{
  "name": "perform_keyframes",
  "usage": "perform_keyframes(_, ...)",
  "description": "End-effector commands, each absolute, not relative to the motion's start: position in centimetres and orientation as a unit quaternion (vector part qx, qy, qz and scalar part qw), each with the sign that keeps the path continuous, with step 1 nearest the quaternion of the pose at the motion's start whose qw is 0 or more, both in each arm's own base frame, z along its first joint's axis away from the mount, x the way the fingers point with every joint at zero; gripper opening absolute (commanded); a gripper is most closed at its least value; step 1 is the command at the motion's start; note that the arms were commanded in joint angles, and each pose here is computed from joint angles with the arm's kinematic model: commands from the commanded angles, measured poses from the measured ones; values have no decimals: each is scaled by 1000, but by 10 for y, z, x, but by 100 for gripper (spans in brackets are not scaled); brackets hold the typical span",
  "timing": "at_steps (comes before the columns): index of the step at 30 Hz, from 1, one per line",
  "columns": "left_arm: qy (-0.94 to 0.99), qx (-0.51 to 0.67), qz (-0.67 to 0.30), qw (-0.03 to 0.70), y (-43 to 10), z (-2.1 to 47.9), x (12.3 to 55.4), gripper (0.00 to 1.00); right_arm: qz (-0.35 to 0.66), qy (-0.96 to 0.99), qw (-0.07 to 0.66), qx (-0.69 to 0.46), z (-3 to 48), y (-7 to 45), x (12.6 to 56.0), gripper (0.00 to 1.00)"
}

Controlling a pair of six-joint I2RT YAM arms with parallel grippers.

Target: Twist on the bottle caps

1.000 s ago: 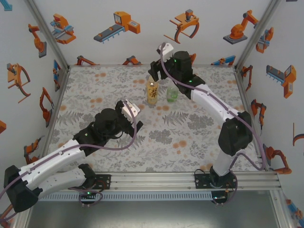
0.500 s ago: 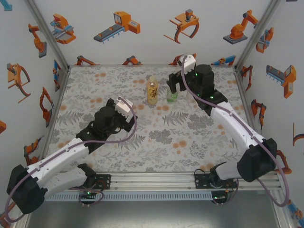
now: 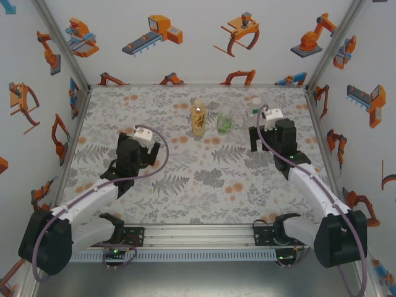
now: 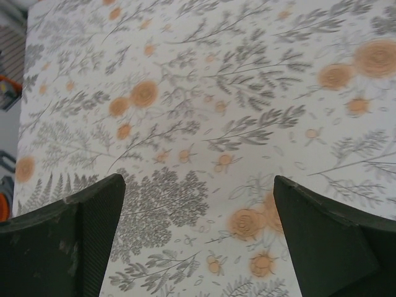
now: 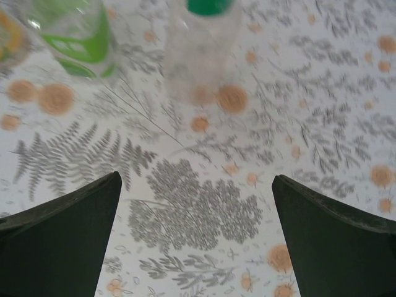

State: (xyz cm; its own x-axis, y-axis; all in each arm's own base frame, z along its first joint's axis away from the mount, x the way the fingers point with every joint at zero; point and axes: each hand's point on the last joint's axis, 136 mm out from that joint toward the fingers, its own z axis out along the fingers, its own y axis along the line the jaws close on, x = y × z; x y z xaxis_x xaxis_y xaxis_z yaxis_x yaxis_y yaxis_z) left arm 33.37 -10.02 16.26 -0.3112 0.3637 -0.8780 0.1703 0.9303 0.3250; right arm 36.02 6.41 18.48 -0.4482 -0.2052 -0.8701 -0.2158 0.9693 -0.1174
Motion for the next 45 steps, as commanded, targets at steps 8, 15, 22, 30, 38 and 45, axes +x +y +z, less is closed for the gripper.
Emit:
perform_keyframes(8,802,88,77,585,-54,143,355,97,-56,851,521,-30,137,7,359,97)
perform_keyframes(15,798,61,43,598,-35,127,369,97,-48,835,548,2,117,-5,368,96)
perform_keyframes(22,796,23,11,605,-18,108,378,97,-43,819,573,10,116,-9,380,95)
perform_keyframes(30,818,26,-15,575,-17,92,393,97,-46,810,585,13,92,-13,388,92)
perform_keyframes(38,825,19,-27,564,-14,89,395,97,-60,819,569,47,89,-26,390,99)
perform_keyframes(45,825,17,-28,564,-13,90,396,97,-61,818,570,47,90,-26,390,99)
